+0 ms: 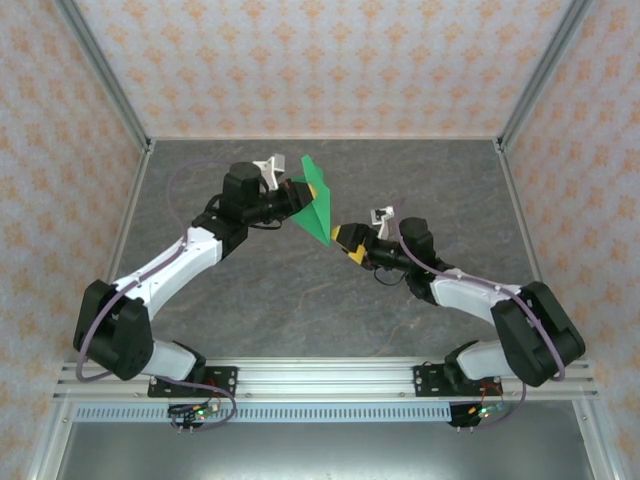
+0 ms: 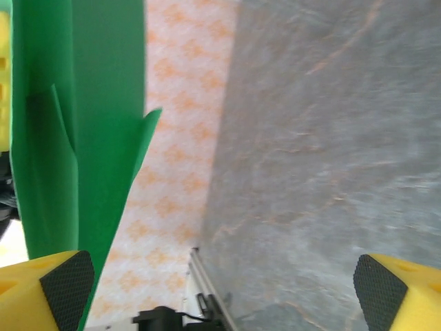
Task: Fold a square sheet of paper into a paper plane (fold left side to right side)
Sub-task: Turn over the paper at the center of the table.
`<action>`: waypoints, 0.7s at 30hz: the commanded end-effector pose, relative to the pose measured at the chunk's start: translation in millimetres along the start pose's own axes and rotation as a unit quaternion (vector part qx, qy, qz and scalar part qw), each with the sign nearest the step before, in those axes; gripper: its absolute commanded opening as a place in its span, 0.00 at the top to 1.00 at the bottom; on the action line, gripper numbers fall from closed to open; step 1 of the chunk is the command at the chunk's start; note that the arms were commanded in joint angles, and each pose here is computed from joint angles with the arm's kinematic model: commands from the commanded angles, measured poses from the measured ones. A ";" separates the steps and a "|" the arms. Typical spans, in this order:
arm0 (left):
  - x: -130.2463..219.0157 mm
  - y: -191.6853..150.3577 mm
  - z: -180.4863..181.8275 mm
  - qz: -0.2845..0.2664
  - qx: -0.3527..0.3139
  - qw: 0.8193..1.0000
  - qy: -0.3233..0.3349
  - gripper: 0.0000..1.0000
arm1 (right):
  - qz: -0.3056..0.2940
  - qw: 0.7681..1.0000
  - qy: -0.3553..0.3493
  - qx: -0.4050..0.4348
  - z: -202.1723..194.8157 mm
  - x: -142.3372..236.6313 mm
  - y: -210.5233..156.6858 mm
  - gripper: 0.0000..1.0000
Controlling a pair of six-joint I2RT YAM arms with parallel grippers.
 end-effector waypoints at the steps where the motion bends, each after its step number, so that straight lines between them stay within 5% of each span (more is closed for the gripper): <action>1: 11.6 8.5 -12.8 -0.028 0.006 1.000 -0.010 0.89 | -0.020 0.994 0.103 0.038 51.9 -5.0 15.5 0.02; 9: 24.5 7.8 -22.0 -0.037 0.001 0.999 -0.018 0.89 | -0.029 0.994 0.092 0.050 58.1 2.1 15.8 0.13; 15: 32.7 5.9 -26.1 -0.041 -0.003 0.999 -0.020 0.90 | -0.057 0.996 0.049 0.052 45.5 28.2 19.4 0.12; 21: 33.8 3.9 -28.6 -0.040 0.004 0.999 -0.036 0.89 | -0.049 0.990 0.111 0.072 84.2 37.3 15.1 0.01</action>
Point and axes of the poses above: each hand's point on the last joint's axis, 136 mm out from that joint toward the fingers, its own x axis back along the fingers, its own z axis along the line the jaws close on, y = z × x, the point moved 5 cm from there along x, back along the fingers, and after that the axes turned 8 degrees about x, right-handed, at the moved point
